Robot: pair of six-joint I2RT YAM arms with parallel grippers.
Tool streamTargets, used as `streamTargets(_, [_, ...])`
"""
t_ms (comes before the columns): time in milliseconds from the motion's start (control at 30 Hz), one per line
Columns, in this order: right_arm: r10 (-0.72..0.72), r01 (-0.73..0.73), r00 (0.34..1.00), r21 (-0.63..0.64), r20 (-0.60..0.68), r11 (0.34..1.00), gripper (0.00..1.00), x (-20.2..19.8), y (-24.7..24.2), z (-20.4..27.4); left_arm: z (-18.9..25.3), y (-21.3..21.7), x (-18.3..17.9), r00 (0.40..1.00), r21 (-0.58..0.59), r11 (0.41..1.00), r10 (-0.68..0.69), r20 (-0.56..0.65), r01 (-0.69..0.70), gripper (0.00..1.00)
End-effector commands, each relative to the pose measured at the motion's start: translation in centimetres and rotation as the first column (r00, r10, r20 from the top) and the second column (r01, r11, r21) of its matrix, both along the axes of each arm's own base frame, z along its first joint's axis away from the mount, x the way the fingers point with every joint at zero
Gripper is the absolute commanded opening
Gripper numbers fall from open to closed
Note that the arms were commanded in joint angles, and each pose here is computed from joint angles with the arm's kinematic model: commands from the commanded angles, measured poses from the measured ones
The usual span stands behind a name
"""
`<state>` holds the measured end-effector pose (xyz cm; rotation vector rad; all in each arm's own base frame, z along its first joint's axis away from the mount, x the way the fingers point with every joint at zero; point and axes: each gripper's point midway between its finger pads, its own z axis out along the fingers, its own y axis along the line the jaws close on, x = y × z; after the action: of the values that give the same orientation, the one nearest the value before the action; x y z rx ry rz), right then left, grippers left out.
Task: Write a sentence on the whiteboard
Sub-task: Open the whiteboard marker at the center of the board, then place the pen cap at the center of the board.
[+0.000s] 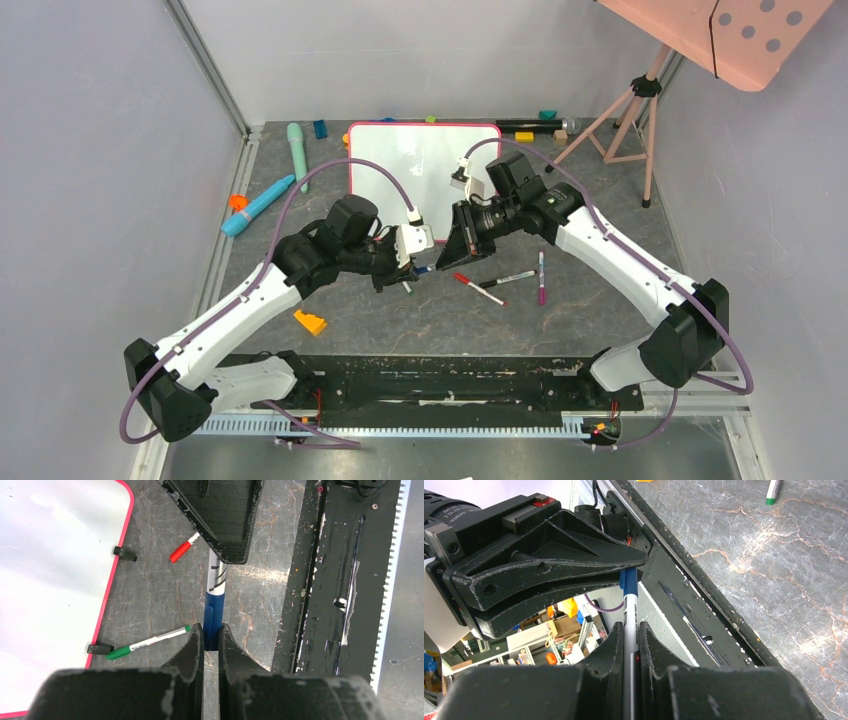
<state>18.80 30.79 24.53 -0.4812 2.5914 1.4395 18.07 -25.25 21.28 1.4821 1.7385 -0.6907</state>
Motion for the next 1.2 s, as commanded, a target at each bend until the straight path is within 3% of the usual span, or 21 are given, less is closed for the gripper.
streamTargets(0, [0.025,-0.027,0.999,0.054,0.047,0.998,0.00,-0.6,0.2,1.9,1.6,-0.7,0.6,0.999,-0.054,0.998,0.013,0.042,-0.010,0.02])
streamTargets(333, [-0.061,0.060,0.997,0.026,0.046,0.998,0.00,2.5,-7.1,2.1,-3.5,2.2,0.5,0.997,0.089,0.995,0.039,0.064,-0.044,0.02])
streamTargets(500, [-0.078,0.078,0.996,-0.005,0.041,0.997,0.00,2.3,-7.8,1.2,-4.4,2.3,0.7,0.997,0.104,0.992,0.069,0.037,-0.072,0.02])
streamTargets(633, [-0.143,0.150,0.984,-0.072,0.102,0.986,0.00,3.9,-8.8,0.7,-4.4,2.8,3.1,0.983,0.123,0.979,0.147,0.113,-0.161,0.02])
streamTargets(667, [-0.171,0.183,0.977,-0.089,0.131,0.979,0.00,4.6,-9.0,0.7,-4.5,2.8,3.4,0.951,0.091,0.947,0.308,0.009,-0.307,0.02])
streamTargets(733, [-0.250,0.276,0.947,-0.111,0.202,0.955,0.00,6.2,-9.6,0.9,-4.5,3.7,5.5,0.860,0.084,0.859,0.510,-0.031,-0.506,0.02])
streamTargets(800, [-0.342,0.374,0.905,-0.088,0.252,0.923,0.00,7.6,-10.0,1.5,-4.7,5.7,7.5,0.678,0.095,0.683,0.731,-0.082,-0.724,0.02])
streamTargets(833, [-0.384,0.414,0.881,-0.059,0.278,0.908,0.00,8.1,-10.1,1.9,-4.8,6.5,8.1,0.615,0.096,0.623,0.782,-0.100,-0.777,0.02])
streamTargets(900, [-0.464,0.484,0.831,0.011,0.308,0.875,0.00,8.7,-10.3,2.7,-5.0,8.9,9.0,0.423,0.091,0.437,0.896,-0.134,-0.895,0.02])
streamTargets(933, [-0.502,0.517,0.807,0.040,0.310,0.855,0.00,9.0,-10.4,3.0,-5.3,10.1,9.2,0.325,0.090,0.342,0.932,-0.161,-0.935,0.02])
streamTargets(1000, [-0.555,0.561,0.765,0.084,0.327,0.824,0.00,9.2,-10.8,3.4,-6.0,12.0,9.5,0.203,0.095,0.232,0.948,-0.244,-0.968,0.02])
streamTargets(1067, [-0.578,0.583,0.741,0.101,0.343,0.806,0.00,9.4,-11.2,3.6,-7.1,13.7,9.7,0.104,0.121,0.150,0.940,-0.325,-0.981,0.02])
streamTargets(1167, [-0.583,0.595,0.722,0.096,0.372,0.798,0.00,9.5,-11.7,3.6,-9.5,15.7,9.7,-0.002,0.169,0.080,0.897,-0.441,-0.982,0.02])
